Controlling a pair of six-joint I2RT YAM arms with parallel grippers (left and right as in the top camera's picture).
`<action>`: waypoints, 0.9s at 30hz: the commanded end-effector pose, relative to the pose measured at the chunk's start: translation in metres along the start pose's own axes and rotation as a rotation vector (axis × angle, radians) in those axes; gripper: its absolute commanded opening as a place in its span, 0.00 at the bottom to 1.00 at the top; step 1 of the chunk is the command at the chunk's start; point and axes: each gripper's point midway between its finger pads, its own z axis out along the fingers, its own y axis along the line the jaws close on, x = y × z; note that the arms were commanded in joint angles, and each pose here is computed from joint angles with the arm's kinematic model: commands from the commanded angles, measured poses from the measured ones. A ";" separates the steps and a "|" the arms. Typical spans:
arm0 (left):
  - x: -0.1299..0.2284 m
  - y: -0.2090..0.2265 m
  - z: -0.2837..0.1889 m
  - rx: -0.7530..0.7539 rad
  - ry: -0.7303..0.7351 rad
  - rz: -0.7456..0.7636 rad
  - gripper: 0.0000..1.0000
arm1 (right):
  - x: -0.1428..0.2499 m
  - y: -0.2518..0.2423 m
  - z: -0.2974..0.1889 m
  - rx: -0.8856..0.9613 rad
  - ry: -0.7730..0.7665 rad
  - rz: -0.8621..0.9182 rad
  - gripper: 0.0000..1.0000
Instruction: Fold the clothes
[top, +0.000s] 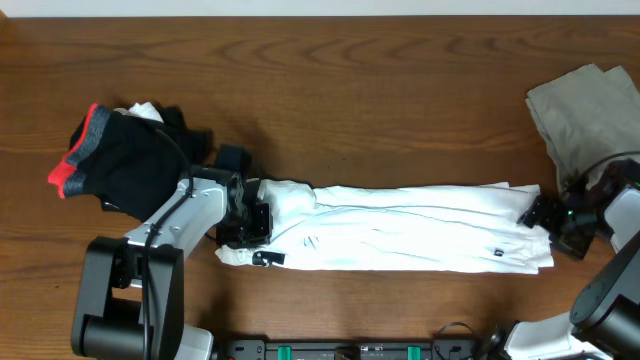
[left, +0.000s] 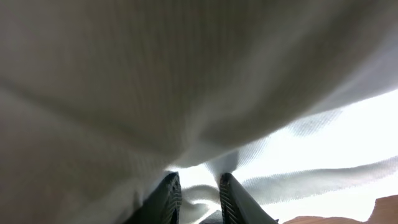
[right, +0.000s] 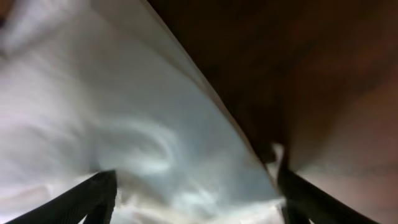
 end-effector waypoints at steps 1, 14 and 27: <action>0.005 0.001 0.003 -0.003 0.022 -0.015 0.25 | 0.009 0.009 0.020 -0.080 0.069 -0.041 0.78; 0.004 -0.001 0.002 0.005 0.019 -0.069 0.24 | 0.012 0.025 0.021 -0.161 0.091 -0.070 0.01; -0.030 -0.029 -0.061 0.052 -0.137 -0.019 0.92 | -0.058 0.004 -0.080 0.062 -0.021 -0.017 0.01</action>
